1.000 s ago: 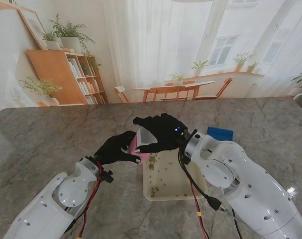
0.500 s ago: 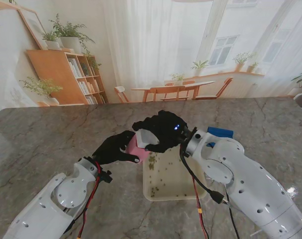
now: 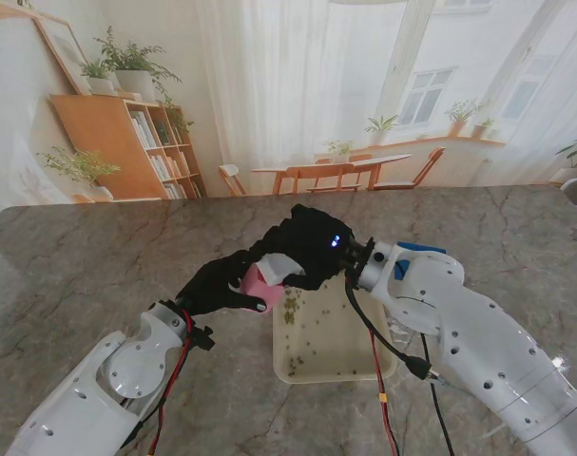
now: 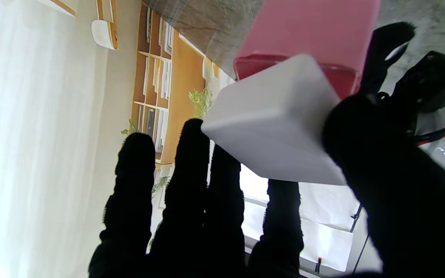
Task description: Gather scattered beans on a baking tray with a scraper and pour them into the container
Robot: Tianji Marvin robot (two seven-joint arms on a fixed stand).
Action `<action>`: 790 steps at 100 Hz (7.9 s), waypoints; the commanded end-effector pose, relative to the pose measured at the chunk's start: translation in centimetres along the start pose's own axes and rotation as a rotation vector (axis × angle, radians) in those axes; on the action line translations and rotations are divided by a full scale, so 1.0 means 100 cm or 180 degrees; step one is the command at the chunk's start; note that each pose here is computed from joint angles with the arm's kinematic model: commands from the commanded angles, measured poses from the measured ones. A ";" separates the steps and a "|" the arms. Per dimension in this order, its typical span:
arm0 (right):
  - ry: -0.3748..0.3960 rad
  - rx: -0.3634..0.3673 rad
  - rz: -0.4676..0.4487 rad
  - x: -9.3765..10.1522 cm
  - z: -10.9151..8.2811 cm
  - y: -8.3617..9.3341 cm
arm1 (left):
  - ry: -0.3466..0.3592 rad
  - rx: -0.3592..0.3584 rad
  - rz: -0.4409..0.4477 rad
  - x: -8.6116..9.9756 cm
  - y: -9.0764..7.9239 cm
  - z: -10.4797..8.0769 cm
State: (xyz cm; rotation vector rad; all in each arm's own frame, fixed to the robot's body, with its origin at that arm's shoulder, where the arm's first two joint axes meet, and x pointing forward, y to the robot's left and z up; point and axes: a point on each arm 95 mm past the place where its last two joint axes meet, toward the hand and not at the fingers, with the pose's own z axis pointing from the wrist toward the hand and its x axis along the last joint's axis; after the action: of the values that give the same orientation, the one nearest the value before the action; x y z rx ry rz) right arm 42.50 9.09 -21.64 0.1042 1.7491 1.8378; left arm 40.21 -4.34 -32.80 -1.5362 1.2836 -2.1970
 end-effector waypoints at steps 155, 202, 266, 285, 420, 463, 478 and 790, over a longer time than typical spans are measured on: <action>-0.0830 0.0473 0.1118 0.008 0.014 -0.010 | -0.0040 -0.0040 -0.0001 -0.004 0.003 -0.002; -0.0498 0.0139 0.0859 0.001 0.014 -0.013 | -0.0053 0.0012 -0.0083 -0.003 0.002 -0.001; -0.0321 -0.0229 0.0955 -0.003 0.015 -0.011 | -0.0015 0.0075 -0.0335 -0.004 0.001 -0.004; -0.0378 -0.0275 0.1011 -0.004 0.013 -0.008 | -0.0018 0.0060 -0.0288 -0.005 0.001 -0.004; -0.1958 0.1419 0.0645 -0.065 -0.206 -0.039 | -0.0303 0.0460 -0.0192 -0.008 -0.014 -0.029; -0.2316 0.1966 0.1023 -0.031 -0.248 -0.111 | -0.0376 0.0522 -0.0197 -0.009 -0.015 -0.032; -0.2279 0.2006 0.1164 -0.018 -0.245 -0.128 | -0.0391 0.0529 -0.0203 -0.008 -0.016 -0.033; -0.3369 0.0317 0.1572 0.009 -0.145 -0.094 | -0.0749 -0.0098 -0.0438 -0.101 0.026 -0.005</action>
State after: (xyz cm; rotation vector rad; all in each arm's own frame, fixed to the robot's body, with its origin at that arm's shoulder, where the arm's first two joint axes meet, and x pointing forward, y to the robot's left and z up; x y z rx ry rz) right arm 38.83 -3.85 -32.17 1.3512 1.0468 1.4955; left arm 44.07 -0.11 -40.90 -1.8700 1.1423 -2.0386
